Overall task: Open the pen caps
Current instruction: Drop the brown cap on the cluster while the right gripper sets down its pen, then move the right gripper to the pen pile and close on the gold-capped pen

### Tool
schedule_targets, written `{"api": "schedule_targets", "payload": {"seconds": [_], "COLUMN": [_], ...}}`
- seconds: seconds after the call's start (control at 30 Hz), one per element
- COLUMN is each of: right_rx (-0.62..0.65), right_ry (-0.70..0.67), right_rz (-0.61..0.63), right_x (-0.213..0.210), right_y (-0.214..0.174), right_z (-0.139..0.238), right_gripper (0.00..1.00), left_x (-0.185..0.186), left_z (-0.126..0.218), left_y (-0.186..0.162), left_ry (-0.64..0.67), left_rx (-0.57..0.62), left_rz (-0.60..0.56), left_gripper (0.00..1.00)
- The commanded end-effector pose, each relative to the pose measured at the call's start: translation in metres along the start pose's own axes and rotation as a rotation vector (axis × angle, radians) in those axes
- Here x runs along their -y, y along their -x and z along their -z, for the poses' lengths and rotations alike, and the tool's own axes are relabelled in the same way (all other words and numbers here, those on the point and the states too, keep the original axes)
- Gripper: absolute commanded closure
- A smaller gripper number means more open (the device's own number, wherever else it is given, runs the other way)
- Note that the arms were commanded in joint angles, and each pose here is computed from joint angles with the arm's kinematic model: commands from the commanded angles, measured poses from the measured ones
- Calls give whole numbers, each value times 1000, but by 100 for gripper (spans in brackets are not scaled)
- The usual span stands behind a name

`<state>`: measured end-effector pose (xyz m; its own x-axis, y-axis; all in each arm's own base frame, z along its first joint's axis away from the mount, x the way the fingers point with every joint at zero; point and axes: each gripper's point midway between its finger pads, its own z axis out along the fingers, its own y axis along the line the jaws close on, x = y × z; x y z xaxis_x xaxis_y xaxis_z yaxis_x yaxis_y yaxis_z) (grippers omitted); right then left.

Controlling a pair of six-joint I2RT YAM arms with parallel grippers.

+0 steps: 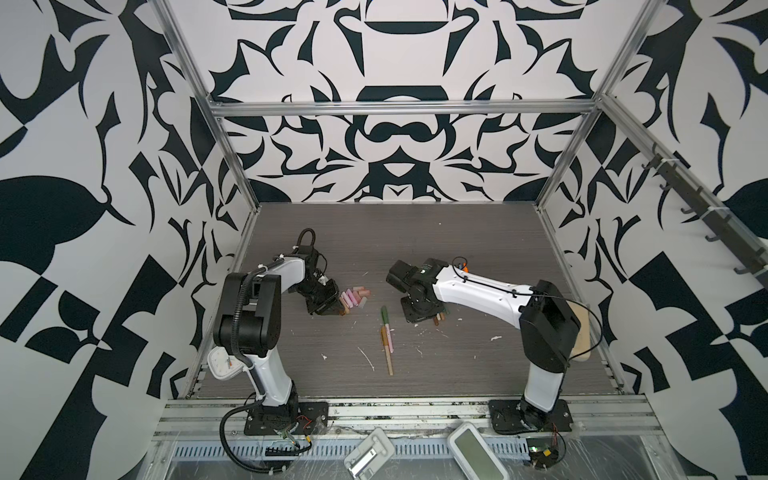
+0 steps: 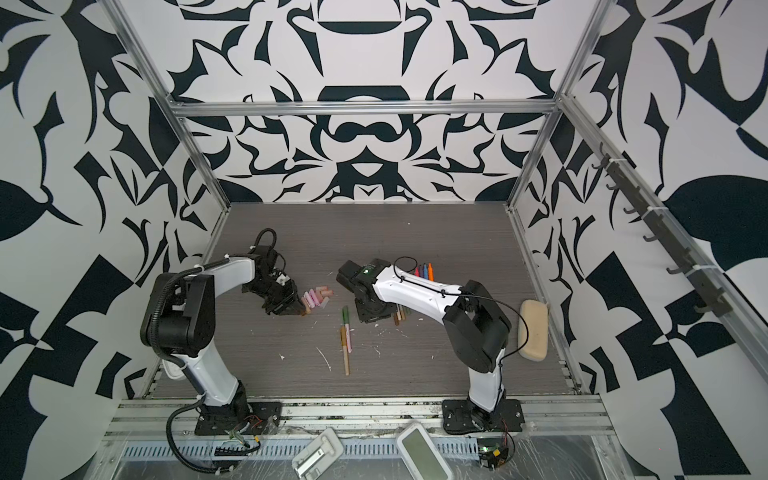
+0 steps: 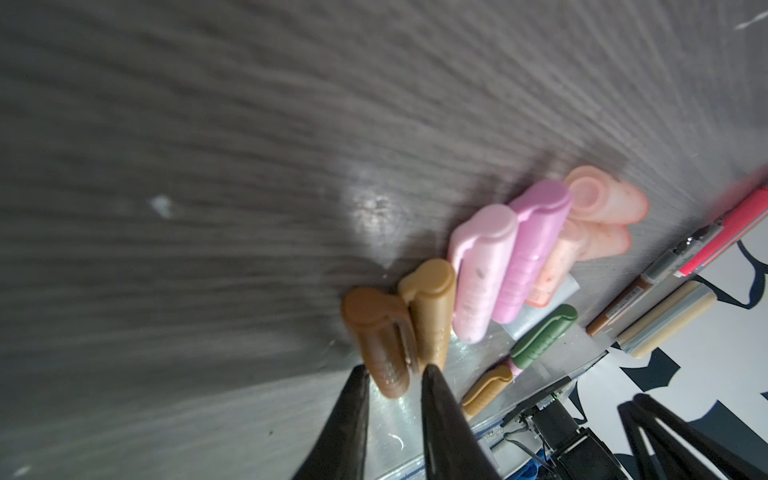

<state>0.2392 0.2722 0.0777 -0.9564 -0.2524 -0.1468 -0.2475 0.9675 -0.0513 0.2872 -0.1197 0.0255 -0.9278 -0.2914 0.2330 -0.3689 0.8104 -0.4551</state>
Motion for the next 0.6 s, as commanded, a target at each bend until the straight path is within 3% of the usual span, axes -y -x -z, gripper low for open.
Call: {"api": "schedule_targets", "payload": {"seconds": [0.0,0.27,0.37,0.57], "right_rx": [31,22,22,-4], "right_ry": [36,126,177,220], "right_rz": [6,67,75,57], "right_x": [-15,-67,-86,-112], "right_y": [-10,-56,-70,-94], "right_z": [23,25,23,10], "right_gripper": [78,78,73,70], "left_x": [7,12,17,38], "left_z": [2,10,19,42], "left_y": [2,-4,-9,-21], "left_ry": [-23,-36,-51,-145], "left_rx": [-9,-9,-1,42], "left_rz": [5,-6,-14,-54], "left_gripper": [74,74,74,73]}}
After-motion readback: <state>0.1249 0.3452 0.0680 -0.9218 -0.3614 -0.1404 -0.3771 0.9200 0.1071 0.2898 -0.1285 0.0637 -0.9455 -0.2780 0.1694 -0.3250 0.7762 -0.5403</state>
